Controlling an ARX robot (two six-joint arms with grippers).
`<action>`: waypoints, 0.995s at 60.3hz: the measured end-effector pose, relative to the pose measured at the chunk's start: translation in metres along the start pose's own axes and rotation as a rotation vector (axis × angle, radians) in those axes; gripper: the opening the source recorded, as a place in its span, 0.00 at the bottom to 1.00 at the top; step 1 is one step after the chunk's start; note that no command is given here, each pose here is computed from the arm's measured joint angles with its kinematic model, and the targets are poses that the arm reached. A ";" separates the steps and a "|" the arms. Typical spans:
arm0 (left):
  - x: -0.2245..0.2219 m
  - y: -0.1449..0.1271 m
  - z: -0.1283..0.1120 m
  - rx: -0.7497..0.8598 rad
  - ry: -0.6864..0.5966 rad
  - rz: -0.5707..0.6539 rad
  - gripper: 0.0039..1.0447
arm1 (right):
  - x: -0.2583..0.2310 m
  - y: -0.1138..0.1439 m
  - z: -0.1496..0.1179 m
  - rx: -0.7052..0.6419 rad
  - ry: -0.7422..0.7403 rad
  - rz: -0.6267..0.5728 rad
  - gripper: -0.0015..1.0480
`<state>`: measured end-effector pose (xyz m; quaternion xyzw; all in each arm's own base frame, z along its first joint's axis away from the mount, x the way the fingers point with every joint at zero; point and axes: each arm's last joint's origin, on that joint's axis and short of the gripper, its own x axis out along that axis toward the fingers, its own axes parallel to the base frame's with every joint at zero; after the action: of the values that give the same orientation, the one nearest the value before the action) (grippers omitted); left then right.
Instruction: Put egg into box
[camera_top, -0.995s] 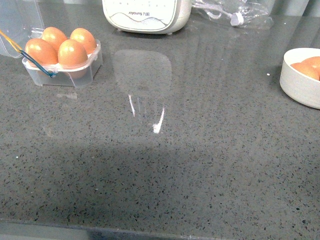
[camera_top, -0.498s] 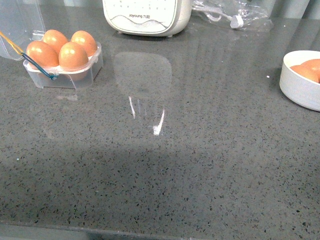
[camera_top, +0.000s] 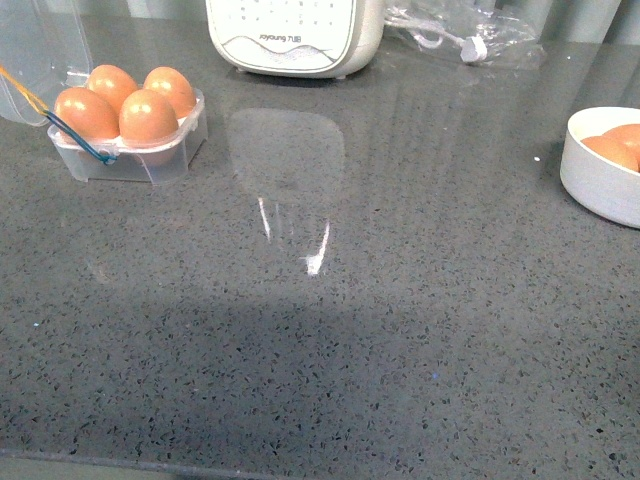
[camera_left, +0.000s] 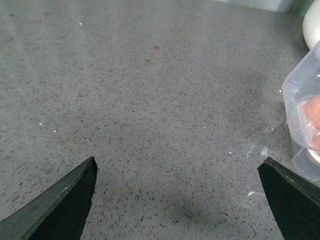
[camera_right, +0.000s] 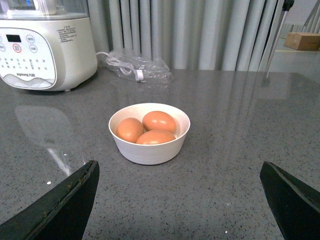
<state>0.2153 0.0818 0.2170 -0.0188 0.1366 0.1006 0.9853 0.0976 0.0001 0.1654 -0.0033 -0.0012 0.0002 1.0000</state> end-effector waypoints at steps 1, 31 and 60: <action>0.003 0.001 0.001 -0.001 0.006 -0.002 0.94 | 0.000 0.000 0.000 0.000 0.000 0.000 0.93; 0.090 -0.005 0.039 0.049 0.079 -0.005 0.94 | 0.000 0.000 0.000 0.000 0.000 0.000 0.93; 0.113 -0.058 0.055 0.081 0.066 -0.078 0.94 | 0.000 0.000 0.000 0.000 0.000 0.000 0.93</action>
<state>0.3484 0.0509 0.2398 0.0123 0.1723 0.0560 0.9834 0.0976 0.0001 0.1654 -0.0033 -0.0012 0.0004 1.0000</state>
